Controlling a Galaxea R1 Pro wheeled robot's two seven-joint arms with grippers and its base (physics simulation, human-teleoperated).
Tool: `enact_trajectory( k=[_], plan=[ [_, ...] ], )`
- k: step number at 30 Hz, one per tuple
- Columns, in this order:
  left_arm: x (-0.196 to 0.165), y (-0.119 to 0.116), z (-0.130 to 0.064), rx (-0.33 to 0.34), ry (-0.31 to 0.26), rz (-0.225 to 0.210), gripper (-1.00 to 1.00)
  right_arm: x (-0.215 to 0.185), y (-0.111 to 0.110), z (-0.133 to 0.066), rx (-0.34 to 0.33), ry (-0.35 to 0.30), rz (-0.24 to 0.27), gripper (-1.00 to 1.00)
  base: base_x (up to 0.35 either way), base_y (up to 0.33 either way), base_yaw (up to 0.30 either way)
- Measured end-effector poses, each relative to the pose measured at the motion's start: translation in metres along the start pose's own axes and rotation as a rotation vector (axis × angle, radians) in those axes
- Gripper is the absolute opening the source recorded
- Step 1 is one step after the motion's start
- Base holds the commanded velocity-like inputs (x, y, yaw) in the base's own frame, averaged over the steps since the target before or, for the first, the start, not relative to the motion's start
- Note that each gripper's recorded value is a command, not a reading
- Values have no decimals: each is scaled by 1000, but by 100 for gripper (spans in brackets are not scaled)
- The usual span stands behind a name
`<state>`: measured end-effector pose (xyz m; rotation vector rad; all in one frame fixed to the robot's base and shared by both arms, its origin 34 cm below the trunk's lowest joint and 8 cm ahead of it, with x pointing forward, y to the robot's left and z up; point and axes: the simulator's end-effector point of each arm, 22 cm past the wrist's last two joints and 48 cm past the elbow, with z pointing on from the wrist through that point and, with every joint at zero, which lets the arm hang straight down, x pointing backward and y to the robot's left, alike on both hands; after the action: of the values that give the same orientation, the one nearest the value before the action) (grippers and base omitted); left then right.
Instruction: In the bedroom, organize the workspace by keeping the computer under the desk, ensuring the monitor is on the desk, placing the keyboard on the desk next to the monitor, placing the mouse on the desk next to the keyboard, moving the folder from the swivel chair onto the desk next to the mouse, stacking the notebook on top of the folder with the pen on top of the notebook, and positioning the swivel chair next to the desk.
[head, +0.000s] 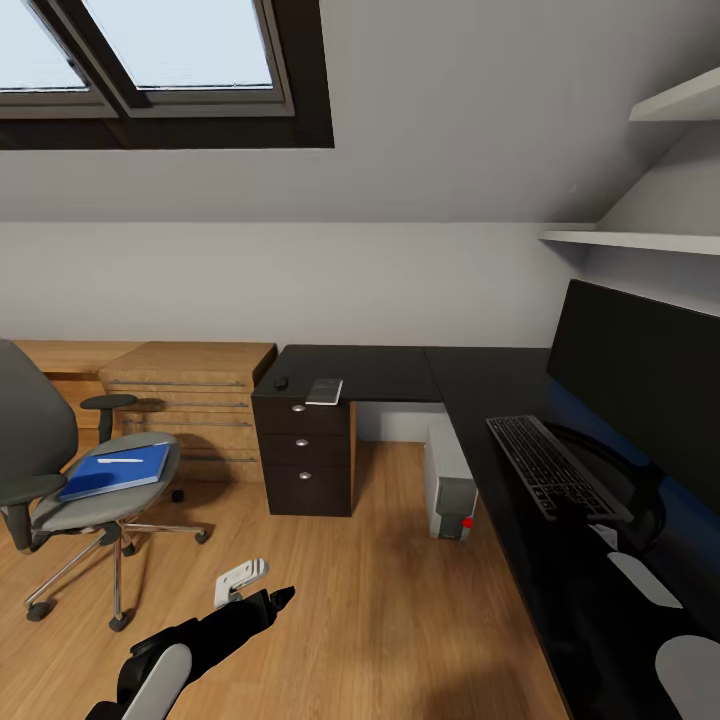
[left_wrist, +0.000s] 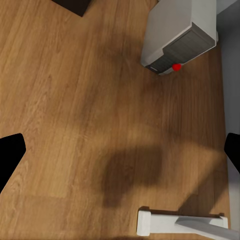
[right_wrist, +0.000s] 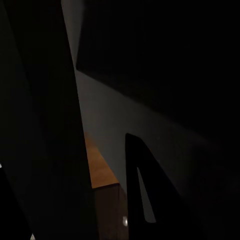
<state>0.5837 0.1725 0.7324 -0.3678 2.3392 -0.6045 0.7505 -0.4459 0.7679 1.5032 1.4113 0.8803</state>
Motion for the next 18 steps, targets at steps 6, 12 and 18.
enact_trajectory(
  k=[6,12,18],
  plan=[
    [0,0,0,0,0,0,100,0,0,0,0,1,1,-100,0,0,0],
    [2,2,2,0,0,1,100,0,-2,1,-5,1,1,-100,0,0,0],
    [6,4,6,1,1,2,100,1,-5,3,-14,1,1,-100,0,0,0]
  ],
)
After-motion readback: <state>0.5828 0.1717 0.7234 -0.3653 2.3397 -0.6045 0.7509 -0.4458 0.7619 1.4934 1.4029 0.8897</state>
